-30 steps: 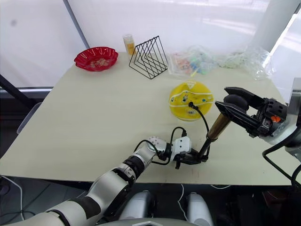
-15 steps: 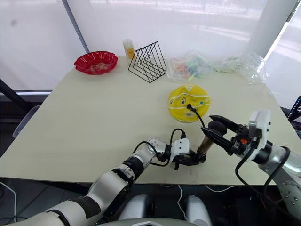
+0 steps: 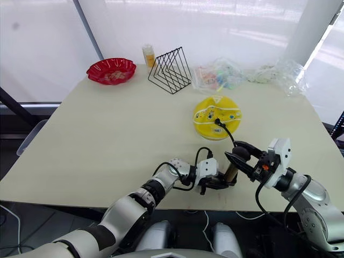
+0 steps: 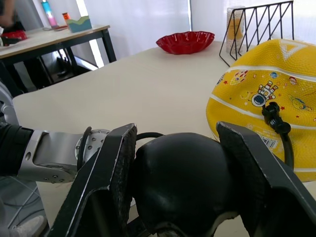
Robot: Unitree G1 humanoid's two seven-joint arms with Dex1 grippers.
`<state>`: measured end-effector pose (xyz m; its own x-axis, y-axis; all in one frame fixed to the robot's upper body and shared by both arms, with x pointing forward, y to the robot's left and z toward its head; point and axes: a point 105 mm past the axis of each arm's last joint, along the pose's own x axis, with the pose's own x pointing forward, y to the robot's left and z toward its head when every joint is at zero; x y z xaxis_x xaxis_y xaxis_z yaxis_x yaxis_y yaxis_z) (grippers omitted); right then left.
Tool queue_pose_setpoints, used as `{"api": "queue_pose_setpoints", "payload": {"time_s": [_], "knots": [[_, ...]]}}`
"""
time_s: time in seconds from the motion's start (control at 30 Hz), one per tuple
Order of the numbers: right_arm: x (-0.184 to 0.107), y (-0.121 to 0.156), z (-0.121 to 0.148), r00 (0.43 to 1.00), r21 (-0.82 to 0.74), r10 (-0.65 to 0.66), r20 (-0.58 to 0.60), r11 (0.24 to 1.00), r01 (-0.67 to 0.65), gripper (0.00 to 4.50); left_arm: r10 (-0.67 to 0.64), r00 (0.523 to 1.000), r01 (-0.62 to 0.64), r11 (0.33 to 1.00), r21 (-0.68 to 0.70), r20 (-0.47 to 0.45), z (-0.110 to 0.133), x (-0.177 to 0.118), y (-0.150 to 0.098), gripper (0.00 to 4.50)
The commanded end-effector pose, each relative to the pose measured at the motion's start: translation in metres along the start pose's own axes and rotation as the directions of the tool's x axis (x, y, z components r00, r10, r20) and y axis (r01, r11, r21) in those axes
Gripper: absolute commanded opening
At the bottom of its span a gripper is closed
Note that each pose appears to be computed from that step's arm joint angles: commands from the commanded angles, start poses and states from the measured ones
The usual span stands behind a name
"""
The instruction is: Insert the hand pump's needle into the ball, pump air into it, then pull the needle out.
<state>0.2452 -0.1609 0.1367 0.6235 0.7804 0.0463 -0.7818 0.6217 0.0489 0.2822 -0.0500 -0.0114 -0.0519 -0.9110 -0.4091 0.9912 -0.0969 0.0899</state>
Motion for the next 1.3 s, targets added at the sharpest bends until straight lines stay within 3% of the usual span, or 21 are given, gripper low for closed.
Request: {"api": "queue_pose_setpoints", "payload": {"time_s": [0.03,0.1,0.23,0.5,0.77,1.0,1.2,1.3], "knots": [[-0.007,-0.013,0.032,0.999,-0.139,-0.036,0.027,0.989,0.039,2.1,-0.06,0.995,0.056,0.997,-0.05,-0.075,-0.022,0.001,-0.015,1.02],[-0.008,-0.015,0.043,0.998,-0.172,-0.036,0.048,0.984,0.043,2.1,-0.06,0.995,0.057,0.997,-0.05,-0.076,-0.022,0.001,-0.015,1.02],[-0.019,-0.021,0.099,0.996,-0.339,-0.012,0.087,0.94,0.041,2.1,-0.066,0.995,0.062,0.997,-0.055,-0.076,-0.024,0.001,-0.018,1.02],[-0.029,-0.015,0.169,0.987,-0.391,0.041,0.157,0.92,0.024,2.1,-0.07,0.995,0.065,0.996,-0.054,-0.078,-0.024,0.001,-0.018,1.02],[-0.039,-0.015,0.205,0.977,-0.356,0.031,0.21,0.933,0.047,2.1,-0.077,0.994,0.073,0.996,-0.05,-0.078,-0.026,0.002,-0.021,1.02],[-0.031,-0.003,0.177,0.979,-0.228,0.07,0.192,0.973,-0.025,2.1,-0.049,0.996,0.046,0.998,-0.036,-0.073,-0.028,0.004,-0.023,1.02],[-0.018,0.01,0.117,0.988,-0.063,0.062,0.138,0.997,-0.054,2.1,-0.015,0.996,0.014,1.0,-0.009,-0.088,-0.035,0.003,-0.024,1.02],[-0.016,0.017,0.102,0.988,-0.004,0.059,0.143,0.998,-0.059,2.1,-0.006,0.996,0.006,1.0,0.001,-0.09,-0.036,0.003,-0.024,1.02]]}}
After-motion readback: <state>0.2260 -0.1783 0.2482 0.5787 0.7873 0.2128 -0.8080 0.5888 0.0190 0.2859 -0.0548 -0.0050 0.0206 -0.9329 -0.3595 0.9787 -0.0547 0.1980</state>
